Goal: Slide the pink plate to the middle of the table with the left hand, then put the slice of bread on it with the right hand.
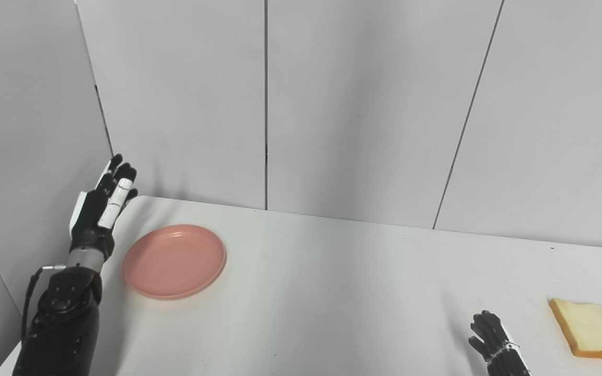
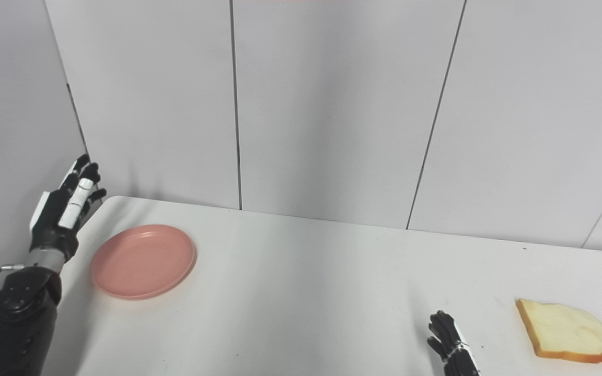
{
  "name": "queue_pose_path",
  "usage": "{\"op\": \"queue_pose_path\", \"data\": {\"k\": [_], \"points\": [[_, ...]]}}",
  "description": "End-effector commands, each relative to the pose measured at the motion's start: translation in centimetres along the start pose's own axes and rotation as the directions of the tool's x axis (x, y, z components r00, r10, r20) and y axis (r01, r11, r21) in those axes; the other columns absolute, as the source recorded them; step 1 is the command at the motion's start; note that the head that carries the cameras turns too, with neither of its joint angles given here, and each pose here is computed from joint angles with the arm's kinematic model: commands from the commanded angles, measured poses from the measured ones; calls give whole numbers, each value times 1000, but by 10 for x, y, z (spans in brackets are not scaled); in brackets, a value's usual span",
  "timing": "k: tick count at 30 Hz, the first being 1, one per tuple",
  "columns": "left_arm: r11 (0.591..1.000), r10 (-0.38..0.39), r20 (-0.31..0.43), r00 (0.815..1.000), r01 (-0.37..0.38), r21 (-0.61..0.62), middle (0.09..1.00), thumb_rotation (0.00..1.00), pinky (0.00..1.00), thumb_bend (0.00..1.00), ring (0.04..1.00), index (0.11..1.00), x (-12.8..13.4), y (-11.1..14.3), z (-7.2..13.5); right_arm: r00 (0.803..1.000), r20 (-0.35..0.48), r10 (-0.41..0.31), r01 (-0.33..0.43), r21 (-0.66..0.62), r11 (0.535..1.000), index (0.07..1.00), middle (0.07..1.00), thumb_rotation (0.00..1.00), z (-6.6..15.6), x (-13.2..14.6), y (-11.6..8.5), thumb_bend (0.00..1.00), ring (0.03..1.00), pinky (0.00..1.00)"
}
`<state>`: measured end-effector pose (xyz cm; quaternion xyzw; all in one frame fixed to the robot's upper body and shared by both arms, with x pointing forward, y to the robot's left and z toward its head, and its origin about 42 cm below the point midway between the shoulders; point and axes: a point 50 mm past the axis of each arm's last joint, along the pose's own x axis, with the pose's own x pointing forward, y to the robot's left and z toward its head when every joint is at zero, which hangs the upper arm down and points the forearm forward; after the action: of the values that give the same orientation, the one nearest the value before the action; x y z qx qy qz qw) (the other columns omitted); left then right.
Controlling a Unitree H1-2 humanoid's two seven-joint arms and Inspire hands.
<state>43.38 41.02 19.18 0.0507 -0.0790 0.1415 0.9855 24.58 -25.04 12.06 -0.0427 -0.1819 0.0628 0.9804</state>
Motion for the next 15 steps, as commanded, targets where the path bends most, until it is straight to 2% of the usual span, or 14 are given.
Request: {"op": "queue_pose_path", "data": {"k": [1,6,11,15], "points": [[1000,15,231,973,-17,9,966,767,898,832,963,970,35,17,54,972,-236,-21,20,-6,1000,916,919,948,-58,-36,-8,880,924,908],[999,36,195,980,-37,2,976,784,890,820,962,993,35,19,36,972,-235,-14,13,-9,1000,914,916,953,-56,-37,-8,872,921,902],[996,54,145,988,-43,-82,979,775,943,852,969,999,38,20,22,972,-235,-10,9,-4,1000,915,916,950,-55,-37,-9,872,921,904],[983,62,116,991,-40,-180,973,750,915,880,965,952,37,17,10,972,-235,-9,8,-5,1000,911,913,944,-54,-38,-9,869,918,900]]}}
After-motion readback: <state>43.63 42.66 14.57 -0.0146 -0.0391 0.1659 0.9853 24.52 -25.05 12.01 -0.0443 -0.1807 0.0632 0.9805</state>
